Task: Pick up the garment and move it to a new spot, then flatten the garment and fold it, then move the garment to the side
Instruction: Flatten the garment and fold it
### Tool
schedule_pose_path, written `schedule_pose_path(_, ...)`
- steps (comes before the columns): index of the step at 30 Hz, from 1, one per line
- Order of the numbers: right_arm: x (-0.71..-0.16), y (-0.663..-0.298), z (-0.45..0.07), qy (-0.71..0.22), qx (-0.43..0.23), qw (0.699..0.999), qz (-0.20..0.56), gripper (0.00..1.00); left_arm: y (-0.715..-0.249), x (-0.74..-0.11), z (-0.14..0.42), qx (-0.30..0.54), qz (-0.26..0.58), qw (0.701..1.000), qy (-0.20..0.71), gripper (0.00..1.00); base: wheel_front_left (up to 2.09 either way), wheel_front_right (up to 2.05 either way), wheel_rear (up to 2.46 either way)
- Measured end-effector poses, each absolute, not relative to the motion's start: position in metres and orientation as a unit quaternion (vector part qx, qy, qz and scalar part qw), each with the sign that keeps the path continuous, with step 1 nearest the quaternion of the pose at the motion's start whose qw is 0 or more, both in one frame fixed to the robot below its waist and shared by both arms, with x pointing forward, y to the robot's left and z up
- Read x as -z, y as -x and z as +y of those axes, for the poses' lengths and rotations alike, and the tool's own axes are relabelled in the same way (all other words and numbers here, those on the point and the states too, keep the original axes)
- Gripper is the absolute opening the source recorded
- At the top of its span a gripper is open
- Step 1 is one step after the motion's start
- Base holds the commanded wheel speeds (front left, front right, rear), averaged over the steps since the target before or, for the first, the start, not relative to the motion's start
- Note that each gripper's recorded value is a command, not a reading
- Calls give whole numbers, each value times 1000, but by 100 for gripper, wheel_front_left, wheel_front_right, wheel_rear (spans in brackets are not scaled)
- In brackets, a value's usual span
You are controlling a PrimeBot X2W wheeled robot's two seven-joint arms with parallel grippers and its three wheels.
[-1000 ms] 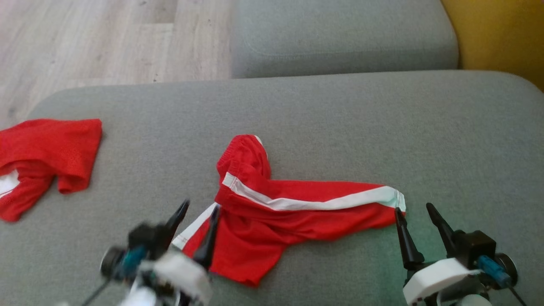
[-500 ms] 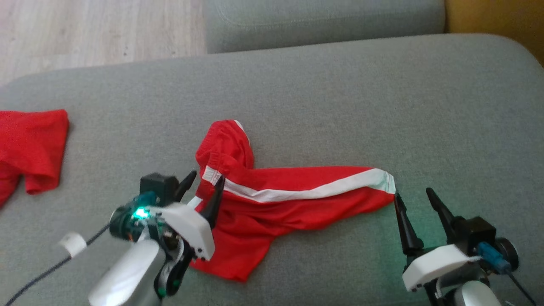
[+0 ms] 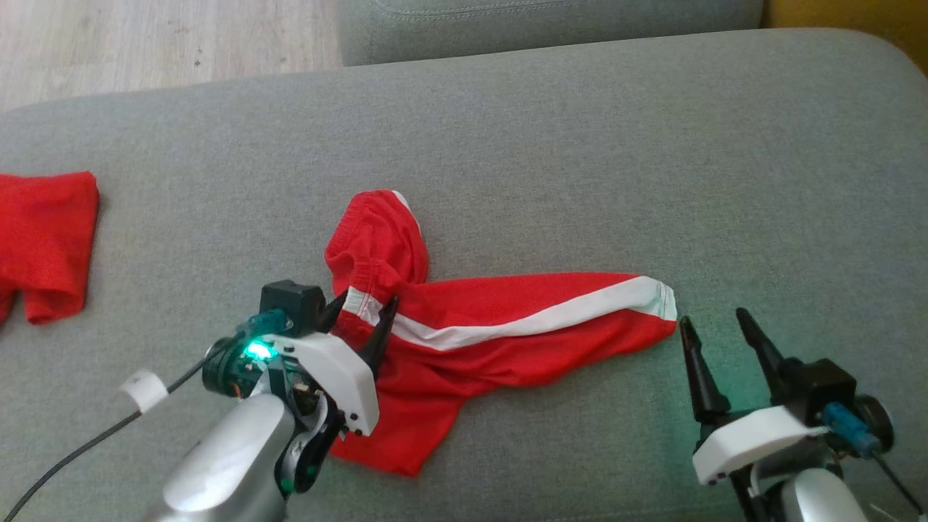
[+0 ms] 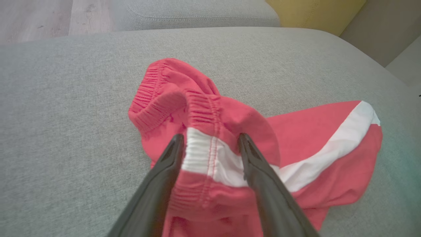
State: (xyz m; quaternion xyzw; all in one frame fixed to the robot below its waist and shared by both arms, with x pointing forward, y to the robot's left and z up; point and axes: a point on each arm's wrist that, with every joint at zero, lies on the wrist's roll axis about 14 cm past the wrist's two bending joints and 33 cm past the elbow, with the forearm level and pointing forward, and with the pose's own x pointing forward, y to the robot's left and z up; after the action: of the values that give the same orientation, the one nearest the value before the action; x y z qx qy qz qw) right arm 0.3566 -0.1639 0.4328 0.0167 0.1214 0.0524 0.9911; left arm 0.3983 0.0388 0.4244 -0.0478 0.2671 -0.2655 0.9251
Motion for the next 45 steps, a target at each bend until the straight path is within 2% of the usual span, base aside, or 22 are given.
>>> schedule_pose_path(3,-435,-361,-167,-12,-49,992,117,100,-398,-427,40,265,262,927,49,86,0,0,0)
schedule_pose_path(6,-440,-368,-168,-6,-48,993,109,100,-397,-431,42,265,254,929,52,90,0,0,0)
schedule_pose_path(8,-441,-372,-169,0,-49,993,109,100,-393,-432,42,266,252,929,56,82,0,0,0)
schedule_pose_path(9,-440,-373,-169,4,-49,992,113,100,-391,-432,44,263,252,929,57,72,0,0,0)
schedule_pose_path(10,-439,-374,-170,9,-48,992,117,100,-389,-432,45,262,253,930,58,52,0,0,0)
schedule_pose_path(12,-434,-376,-173,15,-45,991,126,100,-385,-430,47,260,256,929,61,34,0,0,0)
schedule_pose_path(13,-432,-377,-173,16,-45,990,131,100,-384,-429,47,259,258,929,62,19,0,0,0)
schedule_pose_path(14,-431,-379,-174,18,-45,990,136,100,-384,-429,47,258,259,929,63,0,0,0,0)
schedule_pose_path(25,-392,-393,-168,17,-53,969,240,100,-385,-429,51,236,246,936,82,0,0,0,0)
schedule_pose_path(36,-368,-400,-139,41,-103,949,293,100,-377,-425,58,219,250,938,95,0,0,0,0)
schedule_pose_path(40,-367,-401,-132,41,-113,947,297,57,-378,-426,58,218,247,939,97,0,0,0,0)
schedule_pose_path(41,-367,-402,-131,39,-115,947,298,49,-378,-426,58,218,248,939,98,0,0,0,0)
schedule_pose_path(45,-366,-404,-129,38,-119,945,301,42,-378,-425,57,218,249,939,98,0,0,0,0)
